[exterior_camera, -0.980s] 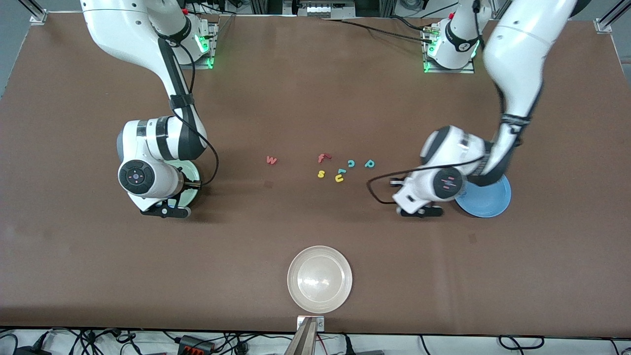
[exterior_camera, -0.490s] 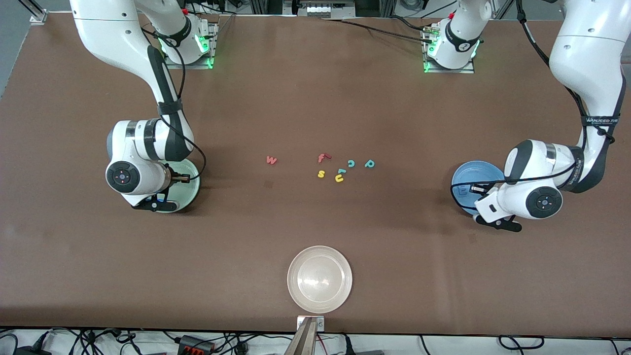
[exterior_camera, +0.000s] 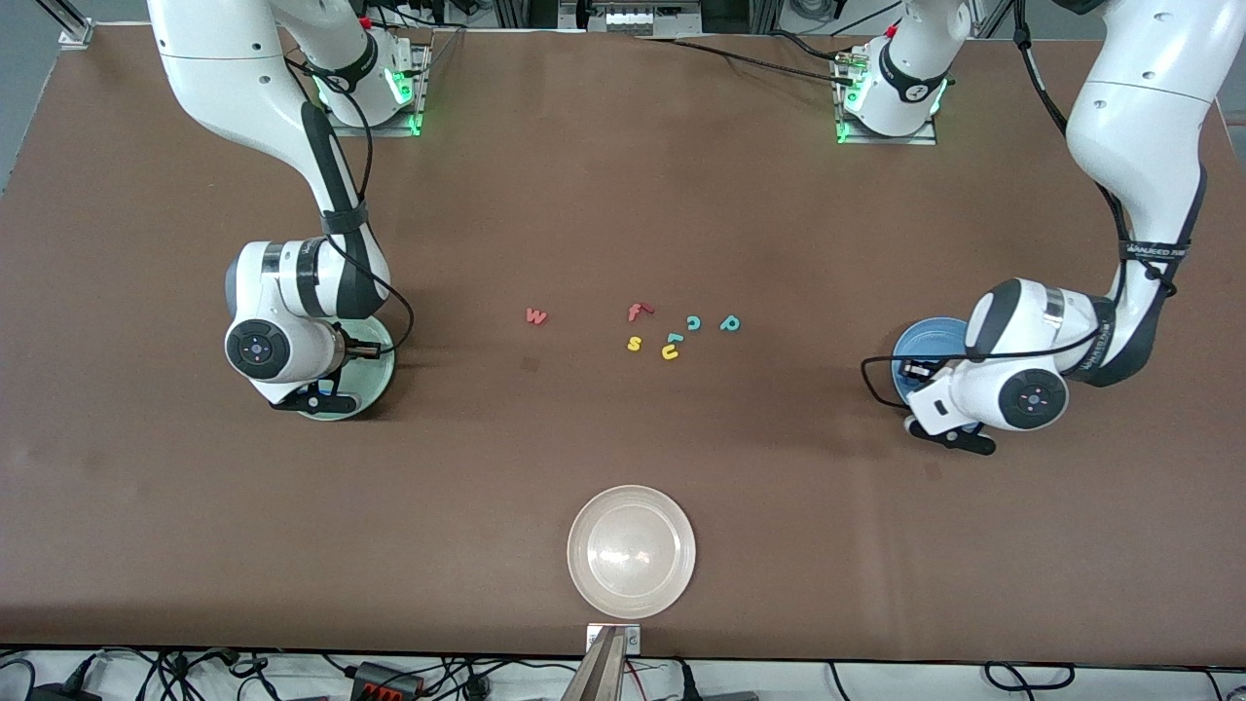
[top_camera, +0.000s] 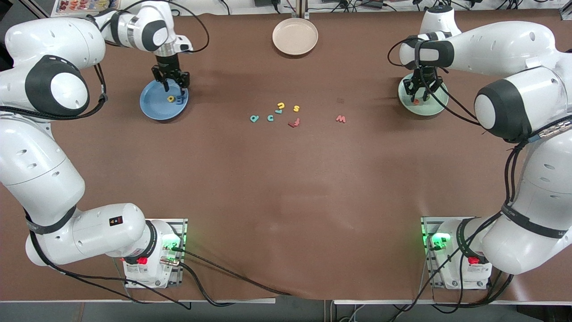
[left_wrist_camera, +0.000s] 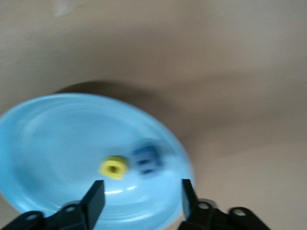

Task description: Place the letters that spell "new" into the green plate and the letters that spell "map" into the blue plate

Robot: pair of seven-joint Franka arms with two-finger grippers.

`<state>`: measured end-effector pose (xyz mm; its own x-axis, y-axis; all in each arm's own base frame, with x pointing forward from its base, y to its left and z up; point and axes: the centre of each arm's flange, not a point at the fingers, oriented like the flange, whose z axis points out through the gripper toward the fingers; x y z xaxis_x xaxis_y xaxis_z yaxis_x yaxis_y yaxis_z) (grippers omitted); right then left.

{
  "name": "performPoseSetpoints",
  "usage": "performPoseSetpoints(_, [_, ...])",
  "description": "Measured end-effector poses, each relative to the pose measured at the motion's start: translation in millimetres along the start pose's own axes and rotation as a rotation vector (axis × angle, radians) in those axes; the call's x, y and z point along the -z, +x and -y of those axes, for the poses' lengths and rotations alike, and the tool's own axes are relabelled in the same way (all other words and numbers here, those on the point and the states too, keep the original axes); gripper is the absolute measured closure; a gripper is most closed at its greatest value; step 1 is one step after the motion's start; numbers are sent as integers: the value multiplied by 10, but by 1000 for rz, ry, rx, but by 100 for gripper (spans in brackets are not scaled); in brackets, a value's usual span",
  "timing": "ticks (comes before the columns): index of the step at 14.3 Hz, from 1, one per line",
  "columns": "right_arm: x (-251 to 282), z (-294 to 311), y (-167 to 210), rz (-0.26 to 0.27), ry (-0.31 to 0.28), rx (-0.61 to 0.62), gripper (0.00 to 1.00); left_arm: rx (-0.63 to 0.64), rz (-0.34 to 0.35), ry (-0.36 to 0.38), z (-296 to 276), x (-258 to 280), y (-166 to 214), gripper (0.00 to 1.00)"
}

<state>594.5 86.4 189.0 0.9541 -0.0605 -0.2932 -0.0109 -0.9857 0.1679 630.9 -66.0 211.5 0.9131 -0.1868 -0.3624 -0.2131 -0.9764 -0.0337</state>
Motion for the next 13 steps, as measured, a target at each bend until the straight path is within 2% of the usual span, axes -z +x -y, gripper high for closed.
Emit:
performPoseSetpoints(2, [129, 26, 21, -22, 7, 4, 27, 72, -16, -17, -598, 164, -20, 5])
performPoseSetpoints(3, [267, 47, 19, -32, 15, 9, 16, 115, -18, -21, -912, 196, -46, 0])
performPoseSetpoints(5, [657, 99, -17, -27, 32, 22, 0, 207, -21, -23, -1456, 134, -80, 0])
performPoseSetpoints(8, [1151, 234, -83, -30, 58, 46, 0, 305, -41, -46, -2043, -117, -78, 0])
performPoseSetpoints(11, [1095, 402, -104, -16, 82, 60, 0, 394, -49, -72, -2208, -288, -78, 0])
performPoseSetpoints(13, [979, 599, -128, 1, 73, 123, 0, 428, -67, -101, -2204, -362, -65, 0])
